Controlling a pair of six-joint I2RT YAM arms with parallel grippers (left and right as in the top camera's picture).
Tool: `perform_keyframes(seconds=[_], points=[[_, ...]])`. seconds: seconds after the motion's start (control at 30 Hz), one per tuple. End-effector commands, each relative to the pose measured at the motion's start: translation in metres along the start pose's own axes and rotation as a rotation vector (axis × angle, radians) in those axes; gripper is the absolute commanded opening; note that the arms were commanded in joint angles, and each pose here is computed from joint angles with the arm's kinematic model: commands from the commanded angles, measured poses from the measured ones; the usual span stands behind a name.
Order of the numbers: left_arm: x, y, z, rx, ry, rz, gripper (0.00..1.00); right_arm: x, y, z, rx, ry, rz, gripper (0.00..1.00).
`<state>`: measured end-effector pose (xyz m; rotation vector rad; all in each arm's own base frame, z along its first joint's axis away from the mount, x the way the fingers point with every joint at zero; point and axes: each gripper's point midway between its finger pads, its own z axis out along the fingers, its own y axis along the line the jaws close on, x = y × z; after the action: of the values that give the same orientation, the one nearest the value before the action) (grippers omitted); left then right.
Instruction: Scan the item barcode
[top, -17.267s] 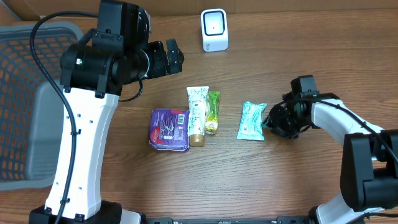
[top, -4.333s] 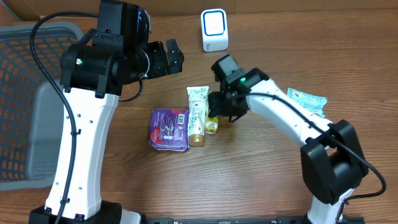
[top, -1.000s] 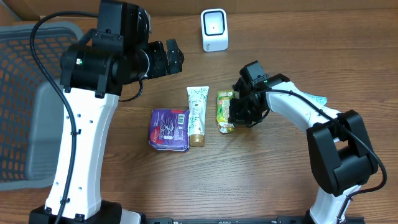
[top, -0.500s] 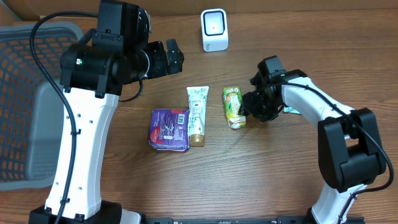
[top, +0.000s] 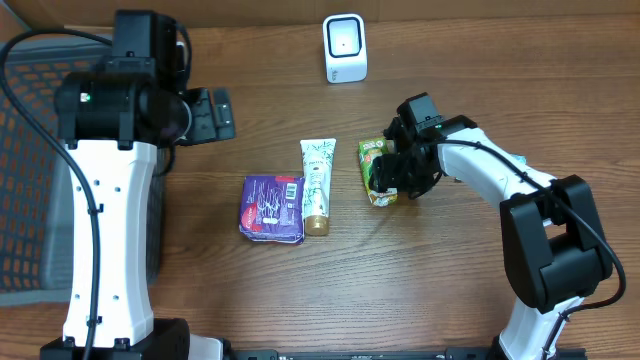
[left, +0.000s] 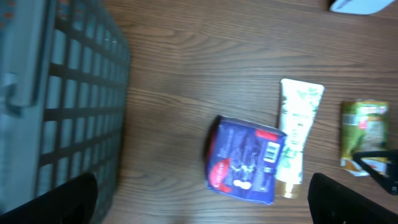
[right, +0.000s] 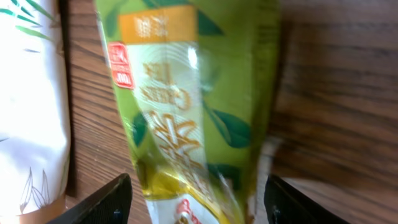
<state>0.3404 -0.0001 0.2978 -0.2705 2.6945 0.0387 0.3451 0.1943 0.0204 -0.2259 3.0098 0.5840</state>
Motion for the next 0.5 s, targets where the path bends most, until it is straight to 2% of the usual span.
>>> perform_keyframes(seconds=[0.0,0.13,0.23,0.3,0.4,0.47], points=[[-0.003,0.02,-0.003,-0.064,-0.019,0.036,1.0,0.003,-0.003,0.003,0.008,-0.006,-0.023,0.69],[-0.008,0.038,-0.014,-0.084,-0.053,-0.016,1.0,0.004,-0.007,0.011,0.011,0.006,-0.019,0.67],[-0.011,0.046,-0.024,-0.063,-0.086,-0.071,1.0,0.005,-0.01,0.017,0.014,0.015,-0.023,0.62],[-0.012,0.049,-0.028,-0.054,-0.099,-0.094,0.99,0.004,-0.011,0.019,0.014,0.016,-0.021,0.55],[-0.012,0.049,-0.028,-0.054,-0.098,-0.093,1.0,0.004,-0.011,0.019,0.014,0.014,-0.022,0.34],[-0.012,0.049,-0.026,-0.055,-0.092,-0.093,1.0,0.004,-0.012,0.019,0.023,0.015,-0.021,0.26]])
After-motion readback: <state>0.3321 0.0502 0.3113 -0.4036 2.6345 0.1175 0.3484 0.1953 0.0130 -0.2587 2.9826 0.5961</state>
